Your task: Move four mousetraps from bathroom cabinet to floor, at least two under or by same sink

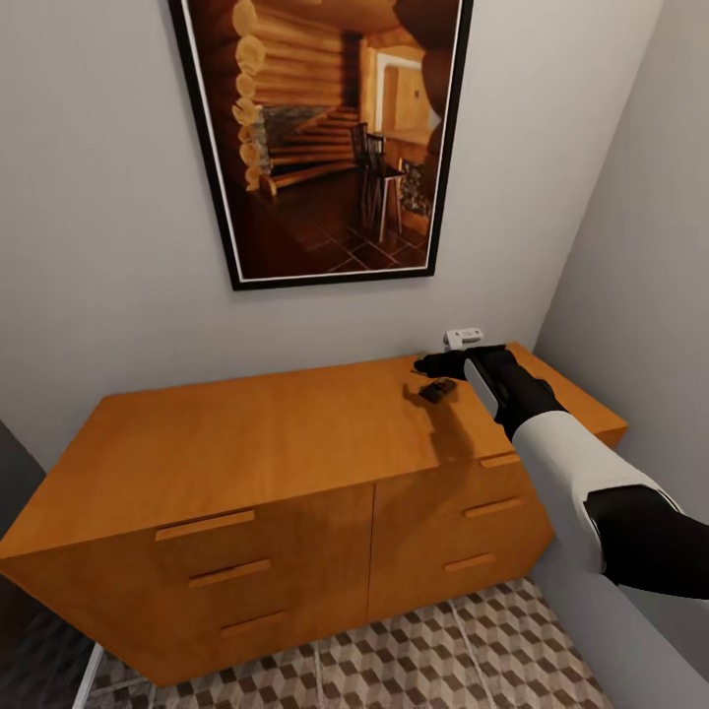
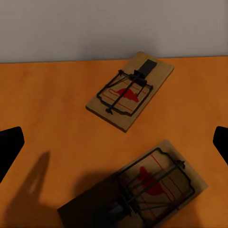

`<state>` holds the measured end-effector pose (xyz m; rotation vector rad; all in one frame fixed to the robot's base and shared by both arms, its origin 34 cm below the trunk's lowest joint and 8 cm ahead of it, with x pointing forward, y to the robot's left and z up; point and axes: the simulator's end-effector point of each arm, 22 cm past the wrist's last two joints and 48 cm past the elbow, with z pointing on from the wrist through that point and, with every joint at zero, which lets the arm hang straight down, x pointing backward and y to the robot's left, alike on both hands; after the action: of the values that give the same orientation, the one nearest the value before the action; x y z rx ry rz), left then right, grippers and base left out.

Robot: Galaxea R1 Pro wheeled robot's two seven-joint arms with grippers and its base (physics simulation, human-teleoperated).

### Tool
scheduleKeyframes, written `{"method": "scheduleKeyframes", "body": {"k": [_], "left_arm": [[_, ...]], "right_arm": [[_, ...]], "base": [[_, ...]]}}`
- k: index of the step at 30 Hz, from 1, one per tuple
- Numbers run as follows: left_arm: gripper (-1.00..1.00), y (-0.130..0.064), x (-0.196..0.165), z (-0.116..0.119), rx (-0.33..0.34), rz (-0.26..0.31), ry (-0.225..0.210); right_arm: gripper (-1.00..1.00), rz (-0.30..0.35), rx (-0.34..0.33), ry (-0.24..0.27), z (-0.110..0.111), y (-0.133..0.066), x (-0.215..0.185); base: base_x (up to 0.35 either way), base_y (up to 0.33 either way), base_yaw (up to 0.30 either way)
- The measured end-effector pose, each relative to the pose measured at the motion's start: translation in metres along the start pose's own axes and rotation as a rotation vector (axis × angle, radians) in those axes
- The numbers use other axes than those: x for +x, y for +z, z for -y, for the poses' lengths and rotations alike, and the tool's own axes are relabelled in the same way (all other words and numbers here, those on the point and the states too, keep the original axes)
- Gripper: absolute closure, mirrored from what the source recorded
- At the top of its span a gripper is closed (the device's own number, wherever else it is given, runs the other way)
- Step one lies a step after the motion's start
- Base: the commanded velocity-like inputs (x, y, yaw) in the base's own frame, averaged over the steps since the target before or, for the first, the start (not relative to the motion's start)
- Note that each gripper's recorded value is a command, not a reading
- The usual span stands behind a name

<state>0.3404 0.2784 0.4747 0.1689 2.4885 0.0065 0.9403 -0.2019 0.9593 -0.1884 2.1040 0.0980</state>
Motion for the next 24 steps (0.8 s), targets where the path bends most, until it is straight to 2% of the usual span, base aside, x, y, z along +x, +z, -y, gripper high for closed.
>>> {"method": "scheduleKeyframes", "body": {"k": [13,24], "left_arm": [[1.00,-0.001,0.008,0.001,0.002,-0.019,-0.001],[1.00,-0.001,0.009,0.001,0.003,-0.022,-0.001]], "right_arm": [[-1.00,0.000,-0.001,0.001,0.001,0.011,0.009],[-1.00,-0.001,-0.001,0.001,0.001,0.012,0.010]], "base": [[0.000,0.000,0.000],[0.000,0.000,0.000]]}}
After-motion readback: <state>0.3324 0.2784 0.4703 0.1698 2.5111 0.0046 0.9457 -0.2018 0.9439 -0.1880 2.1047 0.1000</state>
